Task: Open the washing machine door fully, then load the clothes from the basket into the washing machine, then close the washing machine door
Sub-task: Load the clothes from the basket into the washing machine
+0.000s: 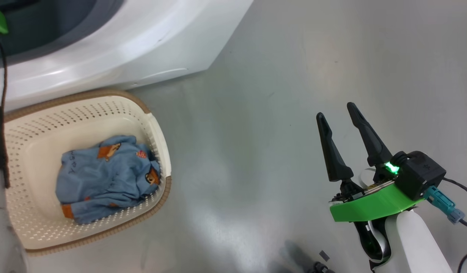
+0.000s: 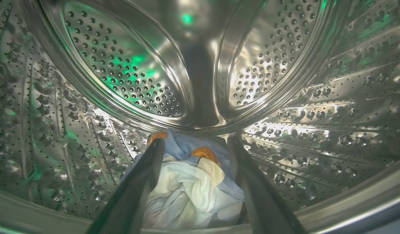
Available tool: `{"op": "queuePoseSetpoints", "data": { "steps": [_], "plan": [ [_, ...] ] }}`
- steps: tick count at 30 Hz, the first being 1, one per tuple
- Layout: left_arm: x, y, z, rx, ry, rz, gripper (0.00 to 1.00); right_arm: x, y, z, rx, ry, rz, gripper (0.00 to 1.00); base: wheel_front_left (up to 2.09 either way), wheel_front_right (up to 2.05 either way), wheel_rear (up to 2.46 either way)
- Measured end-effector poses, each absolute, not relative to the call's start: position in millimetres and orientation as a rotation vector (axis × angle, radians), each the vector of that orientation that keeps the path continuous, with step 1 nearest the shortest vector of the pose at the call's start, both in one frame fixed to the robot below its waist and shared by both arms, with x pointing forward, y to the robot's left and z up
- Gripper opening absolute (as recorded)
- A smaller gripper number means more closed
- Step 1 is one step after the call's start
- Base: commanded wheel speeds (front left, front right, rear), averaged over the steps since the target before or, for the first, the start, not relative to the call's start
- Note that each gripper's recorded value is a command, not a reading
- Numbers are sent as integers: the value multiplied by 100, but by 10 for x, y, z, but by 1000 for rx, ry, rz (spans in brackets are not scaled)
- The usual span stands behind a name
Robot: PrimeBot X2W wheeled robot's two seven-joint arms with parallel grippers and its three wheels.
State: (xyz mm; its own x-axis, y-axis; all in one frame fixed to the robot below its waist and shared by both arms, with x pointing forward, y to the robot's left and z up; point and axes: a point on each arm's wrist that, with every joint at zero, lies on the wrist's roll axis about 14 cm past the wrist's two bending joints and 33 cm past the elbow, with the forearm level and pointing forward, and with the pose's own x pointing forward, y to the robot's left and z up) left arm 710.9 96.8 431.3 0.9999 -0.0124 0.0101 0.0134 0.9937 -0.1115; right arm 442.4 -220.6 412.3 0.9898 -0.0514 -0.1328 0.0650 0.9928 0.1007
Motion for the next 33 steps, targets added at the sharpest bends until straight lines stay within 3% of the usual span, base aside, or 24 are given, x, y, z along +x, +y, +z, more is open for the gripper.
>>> {"op": "queuePoseSetpoints", "data": {
  "steps": [16,33],
  "plan": [
    [6676,1006,4447,-143,15,-31,100,4453,-2058,4378,104,64,-11,100,0,0,0],
    [5814,969,4653,-181,41,-96,100,4136,-1959,4688,127,8,6,100,0,0,0]
  ]
}}
